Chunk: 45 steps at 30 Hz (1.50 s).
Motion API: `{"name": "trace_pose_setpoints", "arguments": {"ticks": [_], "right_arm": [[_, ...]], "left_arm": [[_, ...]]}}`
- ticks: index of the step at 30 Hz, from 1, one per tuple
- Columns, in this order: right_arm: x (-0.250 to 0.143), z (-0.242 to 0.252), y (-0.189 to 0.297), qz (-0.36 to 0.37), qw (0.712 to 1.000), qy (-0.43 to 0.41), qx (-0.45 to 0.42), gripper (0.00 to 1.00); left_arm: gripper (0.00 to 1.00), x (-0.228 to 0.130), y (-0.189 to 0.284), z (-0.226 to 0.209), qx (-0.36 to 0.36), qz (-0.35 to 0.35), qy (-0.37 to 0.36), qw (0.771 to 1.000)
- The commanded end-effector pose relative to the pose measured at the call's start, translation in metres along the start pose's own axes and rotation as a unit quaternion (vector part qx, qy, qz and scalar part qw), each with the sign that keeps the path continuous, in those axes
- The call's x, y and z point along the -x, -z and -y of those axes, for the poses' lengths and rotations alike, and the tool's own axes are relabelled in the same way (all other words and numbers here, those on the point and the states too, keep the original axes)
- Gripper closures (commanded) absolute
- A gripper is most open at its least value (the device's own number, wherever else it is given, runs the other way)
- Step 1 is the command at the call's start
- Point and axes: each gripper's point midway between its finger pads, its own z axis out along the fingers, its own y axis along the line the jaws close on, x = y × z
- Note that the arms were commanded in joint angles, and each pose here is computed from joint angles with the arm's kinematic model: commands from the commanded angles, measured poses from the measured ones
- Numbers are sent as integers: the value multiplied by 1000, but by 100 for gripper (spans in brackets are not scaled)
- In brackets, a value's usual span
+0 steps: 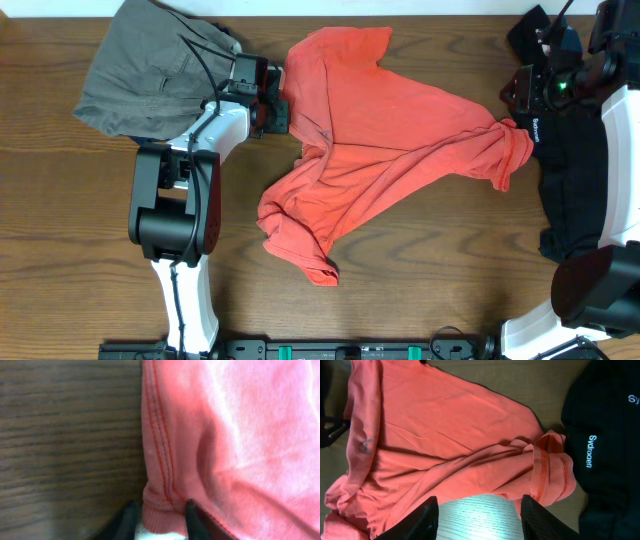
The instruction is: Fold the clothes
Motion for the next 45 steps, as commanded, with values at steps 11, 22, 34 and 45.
{"name": "trace_pose_setpoints", "arguments": {"ticks": [11, 22, 34, 45], "right_arm": [[6, -7, 7, 14, 1000, 7, 1, 49], [6, -7, 7, 15, 1000, 7, 1, 49], [7, -7, 7, 17, 1000, 7, 1, 49], [6, -7, 7, 15, 1000, 7, 2, 49]], "left_arm": [[94, 6, 6, -10, -10, 1, 22, 1000], [94, 99, 124, -5, 19, 137, -21, 990], [94, 135, 196, -9, 84, 228, -72, 967], [15, 112, 185, -14, 86, 179, -66, 978]]}}
